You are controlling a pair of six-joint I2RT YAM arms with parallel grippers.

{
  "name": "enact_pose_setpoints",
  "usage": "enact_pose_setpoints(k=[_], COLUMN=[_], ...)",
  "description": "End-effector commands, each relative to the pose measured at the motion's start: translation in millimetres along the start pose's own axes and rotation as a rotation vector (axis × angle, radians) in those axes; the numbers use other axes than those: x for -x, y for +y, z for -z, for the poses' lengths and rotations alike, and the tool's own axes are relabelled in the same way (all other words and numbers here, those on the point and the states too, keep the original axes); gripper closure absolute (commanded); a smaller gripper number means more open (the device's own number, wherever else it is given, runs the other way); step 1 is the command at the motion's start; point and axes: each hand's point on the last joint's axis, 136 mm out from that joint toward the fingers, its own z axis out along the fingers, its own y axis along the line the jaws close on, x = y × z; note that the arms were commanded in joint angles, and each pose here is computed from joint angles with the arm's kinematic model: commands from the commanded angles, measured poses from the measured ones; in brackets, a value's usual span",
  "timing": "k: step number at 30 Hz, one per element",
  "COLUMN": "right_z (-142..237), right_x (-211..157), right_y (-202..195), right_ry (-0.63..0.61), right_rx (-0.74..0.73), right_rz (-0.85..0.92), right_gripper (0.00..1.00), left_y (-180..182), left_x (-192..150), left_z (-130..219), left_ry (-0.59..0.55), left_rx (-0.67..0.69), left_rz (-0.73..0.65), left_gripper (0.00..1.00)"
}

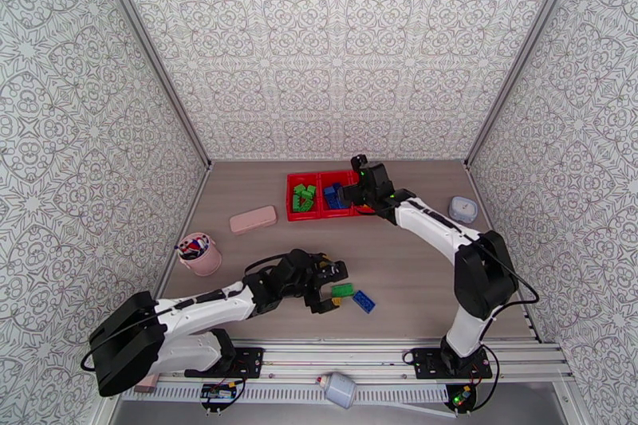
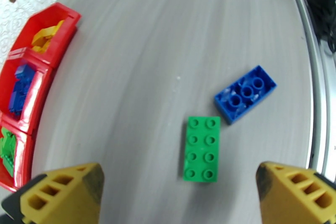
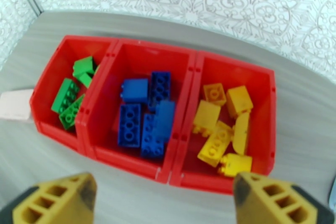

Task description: Sort the legos into containers by color

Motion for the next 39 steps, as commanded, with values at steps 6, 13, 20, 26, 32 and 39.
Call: enact_pose_setpoints(k=[6,13,20,26,32,39], right_z=[24,30,35,40,50,63], right_x=[-27,-37,-37,-35,-35,-33], right_y=[-12,-18,-18,-19,-20,-25], right_ry=[0.016,0.027,0.024,0.021,0.029,0.010], right_rx=[-0.018,-0.038,-0.034,-0.037,-0.042,-0.056], right_rz=[-0.011,-0.010,-0.021,-0.018,-0.025,-0.027], right_gripper=[0.09,0.09,0.09,0.09,0.09,0.09], left_y=[-11,-15,-16,-22,-21,-20], left_x=[-11,-19,-23,-25,-31,-31], left_z=[-22,-37,-51,-55,-58,-58], left_ry=[0.115,0.171,0.197,0.209,0.225,0.225], left_rx=[-0.079,-0.090,-0.107,-0.138,-0.135,-0.122], left_rz=[-0.011,-0.016,0.016,0.038,0.041,0.047], left_gripper=[0.04,0.11,0.20,0.33,0.52,0.74])
